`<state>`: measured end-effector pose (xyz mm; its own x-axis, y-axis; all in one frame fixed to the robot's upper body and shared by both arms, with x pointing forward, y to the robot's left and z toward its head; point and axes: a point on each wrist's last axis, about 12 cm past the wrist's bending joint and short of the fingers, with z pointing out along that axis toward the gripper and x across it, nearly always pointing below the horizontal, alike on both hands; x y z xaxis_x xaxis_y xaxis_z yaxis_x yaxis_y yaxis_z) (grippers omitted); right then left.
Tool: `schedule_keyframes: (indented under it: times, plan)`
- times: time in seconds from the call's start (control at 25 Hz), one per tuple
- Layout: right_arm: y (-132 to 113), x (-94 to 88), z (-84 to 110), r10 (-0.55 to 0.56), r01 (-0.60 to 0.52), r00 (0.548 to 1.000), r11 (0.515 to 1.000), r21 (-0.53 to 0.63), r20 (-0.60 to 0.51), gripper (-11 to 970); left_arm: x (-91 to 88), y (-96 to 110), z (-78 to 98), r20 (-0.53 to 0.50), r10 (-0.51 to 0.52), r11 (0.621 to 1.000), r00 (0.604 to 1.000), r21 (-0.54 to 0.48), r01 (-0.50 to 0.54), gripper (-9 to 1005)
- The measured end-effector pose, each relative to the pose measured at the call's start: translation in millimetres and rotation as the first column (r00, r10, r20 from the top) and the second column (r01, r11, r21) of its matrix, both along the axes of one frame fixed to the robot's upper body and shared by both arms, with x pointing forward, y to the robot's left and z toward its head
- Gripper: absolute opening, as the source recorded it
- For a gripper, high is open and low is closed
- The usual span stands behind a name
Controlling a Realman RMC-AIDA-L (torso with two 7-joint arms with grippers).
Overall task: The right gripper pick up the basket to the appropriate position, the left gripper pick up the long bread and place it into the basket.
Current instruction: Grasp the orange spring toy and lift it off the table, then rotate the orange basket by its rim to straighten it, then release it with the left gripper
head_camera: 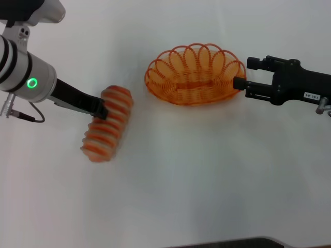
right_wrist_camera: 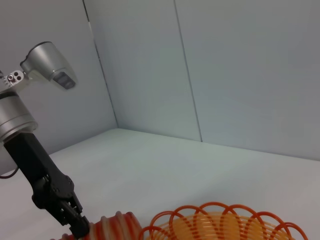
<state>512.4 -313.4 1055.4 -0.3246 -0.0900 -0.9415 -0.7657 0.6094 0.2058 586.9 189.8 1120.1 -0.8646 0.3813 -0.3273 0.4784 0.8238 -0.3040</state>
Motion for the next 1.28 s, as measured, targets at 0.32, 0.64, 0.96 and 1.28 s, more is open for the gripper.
schedule_keyframes:
  times: [0.32,0.64,0.96,1.28]
  plan:
    - [1,-0.7,-0.6,0.004,-0.004,1.0,1.0,0.001,-0.001,745,2.1,6,5.8,0.027,0.017,0.998,1.0,-0.059,-0.015,64]
    - [-6,-4.1,1.6,-0.024,0.023,1.0,0.999,0.027,0.008,745,20.6,27,41.7,0.228,-0.017,0.983,0.974,-0.174,0.058,57]
    - [-32,-24.7,2.3,-0.211,0.198,0.975,0.969,0.149,0.072,744,40.1,-27,70.3,0.432,-0.337,0.894,0.836,-0.132,0.429,55]
    - [-40,-42.5,-1.9,-0.255,0.237,0.964,0.953,0.188,0.077,744,50.1,-100,60.9,0.419,-0.561,0.787,0.714,0.001,0.617,52]
